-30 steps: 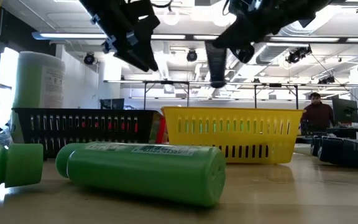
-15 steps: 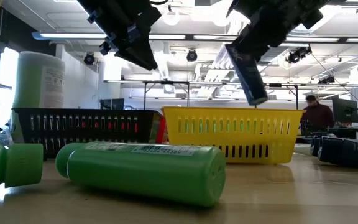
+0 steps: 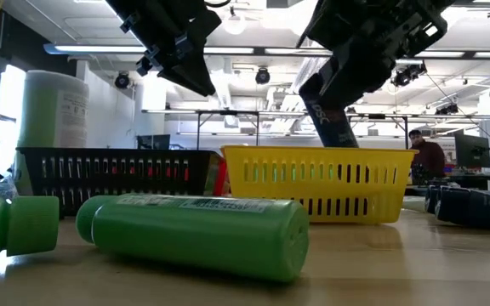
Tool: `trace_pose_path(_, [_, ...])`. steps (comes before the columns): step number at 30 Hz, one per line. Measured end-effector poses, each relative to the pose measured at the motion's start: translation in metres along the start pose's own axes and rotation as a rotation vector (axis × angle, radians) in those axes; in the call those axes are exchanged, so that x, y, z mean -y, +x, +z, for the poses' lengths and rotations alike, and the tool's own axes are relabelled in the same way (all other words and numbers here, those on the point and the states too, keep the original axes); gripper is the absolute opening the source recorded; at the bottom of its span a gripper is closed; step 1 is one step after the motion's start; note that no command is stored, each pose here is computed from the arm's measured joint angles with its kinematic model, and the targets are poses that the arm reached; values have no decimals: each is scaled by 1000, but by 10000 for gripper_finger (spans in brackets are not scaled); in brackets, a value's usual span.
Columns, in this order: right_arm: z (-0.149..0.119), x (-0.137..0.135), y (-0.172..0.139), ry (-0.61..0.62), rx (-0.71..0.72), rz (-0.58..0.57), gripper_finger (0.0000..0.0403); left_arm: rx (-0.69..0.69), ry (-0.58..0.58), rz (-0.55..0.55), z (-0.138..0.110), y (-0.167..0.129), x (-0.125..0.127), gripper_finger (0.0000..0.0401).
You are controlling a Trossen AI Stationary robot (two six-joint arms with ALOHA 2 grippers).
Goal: Pick & Place Travel size toiletries
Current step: Put the dark blue shaving cream into the yellow bin
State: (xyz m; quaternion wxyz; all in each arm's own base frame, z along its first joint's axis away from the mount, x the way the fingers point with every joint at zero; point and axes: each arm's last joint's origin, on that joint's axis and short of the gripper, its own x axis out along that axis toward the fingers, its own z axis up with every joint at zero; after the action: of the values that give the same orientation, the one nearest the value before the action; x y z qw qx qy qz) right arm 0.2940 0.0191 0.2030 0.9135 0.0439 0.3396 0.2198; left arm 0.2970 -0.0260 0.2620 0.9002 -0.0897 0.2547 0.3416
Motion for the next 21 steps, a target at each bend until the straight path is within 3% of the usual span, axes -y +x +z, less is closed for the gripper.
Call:
trace_pose_path(18, [3, -11, 8, -132, 26, 29, 4, -4, 4, 3, -1, 0, 0, 71])
trace_pose_path(21, [4, -13, 9, -159, 33, 21, 22, -5, 5, 4, -1, 0, 0, 71])
